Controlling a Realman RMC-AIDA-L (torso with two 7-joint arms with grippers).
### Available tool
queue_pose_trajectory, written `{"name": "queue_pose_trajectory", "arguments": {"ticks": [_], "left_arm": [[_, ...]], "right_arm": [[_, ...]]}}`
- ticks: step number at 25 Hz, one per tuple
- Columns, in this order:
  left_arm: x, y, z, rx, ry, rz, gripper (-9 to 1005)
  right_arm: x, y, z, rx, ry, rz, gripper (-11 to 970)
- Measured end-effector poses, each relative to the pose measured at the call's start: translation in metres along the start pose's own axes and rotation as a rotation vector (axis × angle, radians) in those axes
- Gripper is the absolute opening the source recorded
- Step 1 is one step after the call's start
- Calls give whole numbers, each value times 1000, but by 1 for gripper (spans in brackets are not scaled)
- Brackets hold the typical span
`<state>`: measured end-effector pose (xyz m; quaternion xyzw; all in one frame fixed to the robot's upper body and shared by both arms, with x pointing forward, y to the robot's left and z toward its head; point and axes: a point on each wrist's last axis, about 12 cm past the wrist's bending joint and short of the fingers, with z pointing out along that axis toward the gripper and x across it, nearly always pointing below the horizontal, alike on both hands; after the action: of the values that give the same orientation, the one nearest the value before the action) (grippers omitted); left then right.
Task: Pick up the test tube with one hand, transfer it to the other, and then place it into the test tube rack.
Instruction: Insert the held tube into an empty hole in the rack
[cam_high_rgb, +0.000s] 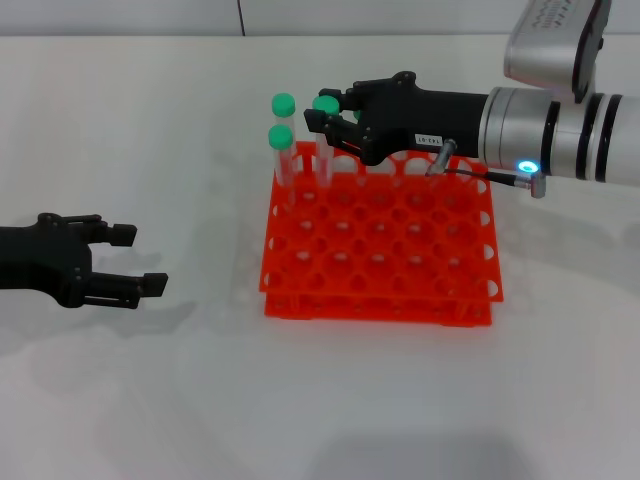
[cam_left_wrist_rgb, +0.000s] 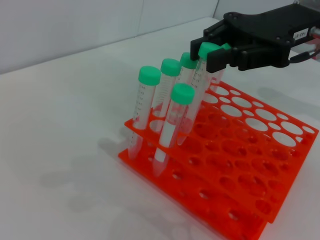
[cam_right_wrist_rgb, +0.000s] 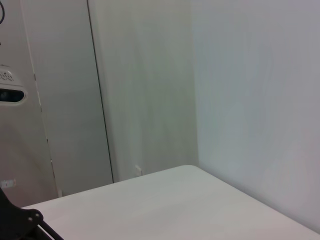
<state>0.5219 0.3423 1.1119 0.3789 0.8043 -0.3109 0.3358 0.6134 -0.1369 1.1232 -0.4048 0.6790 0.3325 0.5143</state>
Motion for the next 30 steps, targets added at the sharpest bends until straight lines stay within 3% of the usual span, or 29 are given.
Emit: {"name": "queue_pose_trajectory", "arguments": {"ticks": [30], "left_arm": [[0,-1,1,4,-1,9,890]], "right_arm": [[8,2,-2,-1,18,7,354]]}}
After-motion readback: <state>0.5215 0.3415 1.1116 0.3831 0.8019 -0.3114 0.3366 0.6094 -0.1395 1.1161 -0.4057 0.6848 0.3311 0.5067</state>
